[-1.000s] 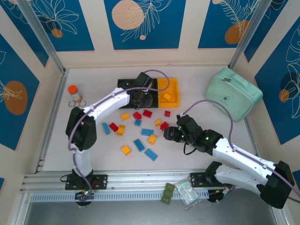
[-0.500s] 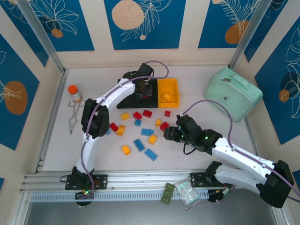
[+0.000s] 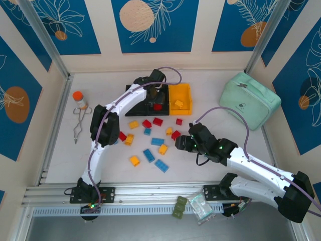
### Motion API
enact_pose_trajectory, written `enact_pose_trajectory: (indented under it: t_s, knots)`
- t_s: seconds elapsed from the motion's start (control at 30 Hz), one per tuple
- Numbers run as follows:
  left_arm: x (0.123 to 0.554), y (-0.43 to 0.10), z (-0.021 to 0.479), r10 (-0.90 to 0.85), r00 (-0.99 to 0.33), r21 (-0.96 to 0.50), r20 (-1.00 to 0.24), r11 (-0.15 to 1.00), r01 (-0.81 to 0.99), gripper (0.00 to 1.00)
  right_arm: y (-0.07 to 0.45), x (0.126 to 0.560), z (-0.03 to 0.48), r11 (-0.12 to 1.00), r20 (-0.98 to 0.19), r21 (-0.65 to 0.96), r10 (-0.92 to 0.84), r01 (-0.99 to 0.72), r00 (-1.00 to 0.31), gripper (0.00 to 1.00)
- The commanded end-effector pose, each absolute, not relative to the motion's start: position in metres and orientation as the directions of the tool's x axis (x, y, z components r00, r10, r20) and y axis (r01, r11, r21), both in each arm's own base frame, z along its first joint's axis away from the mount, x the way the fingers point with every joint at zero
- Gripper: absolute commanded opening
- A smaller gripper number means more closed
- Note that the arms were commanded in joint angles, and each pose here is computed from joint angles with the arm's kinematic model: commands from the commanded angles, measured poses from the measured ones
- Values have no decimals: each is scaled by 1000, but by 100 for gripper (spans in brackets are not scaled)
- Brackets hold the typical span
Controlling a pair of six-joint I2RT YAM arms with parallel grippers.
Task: Sort the legos into containers by color
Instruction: Place the lego in the container, then pick up the lego from the center of the table.
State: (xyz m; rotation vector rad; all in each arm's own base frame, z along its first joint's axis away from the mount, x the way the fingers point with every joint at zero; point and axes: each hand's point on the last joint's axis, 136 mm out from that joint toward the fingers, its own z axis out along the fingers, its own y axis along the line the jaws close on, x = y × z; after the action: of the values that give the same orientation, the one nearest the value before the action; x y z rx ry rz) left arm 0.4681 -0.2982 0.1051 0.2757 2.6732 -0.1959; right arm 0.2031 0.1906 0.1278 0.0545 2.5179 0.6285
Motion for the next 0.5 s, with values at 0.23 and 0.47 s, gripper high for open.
enact_pose_trajectory:
  t_s: [0.23, 0.47]
  knots:
    - [419, -304, 181, 140, -844, -239, -518, 923, 300, 52, 179, 218, 133, 909, -462, 417, 208, -4, -862, 67]
    - [350, -277, 171, 123, -856, -335, -501, 885, 323, 56, 185, 237, 119, 925, -372, 369, 231, 85, -899, 70]
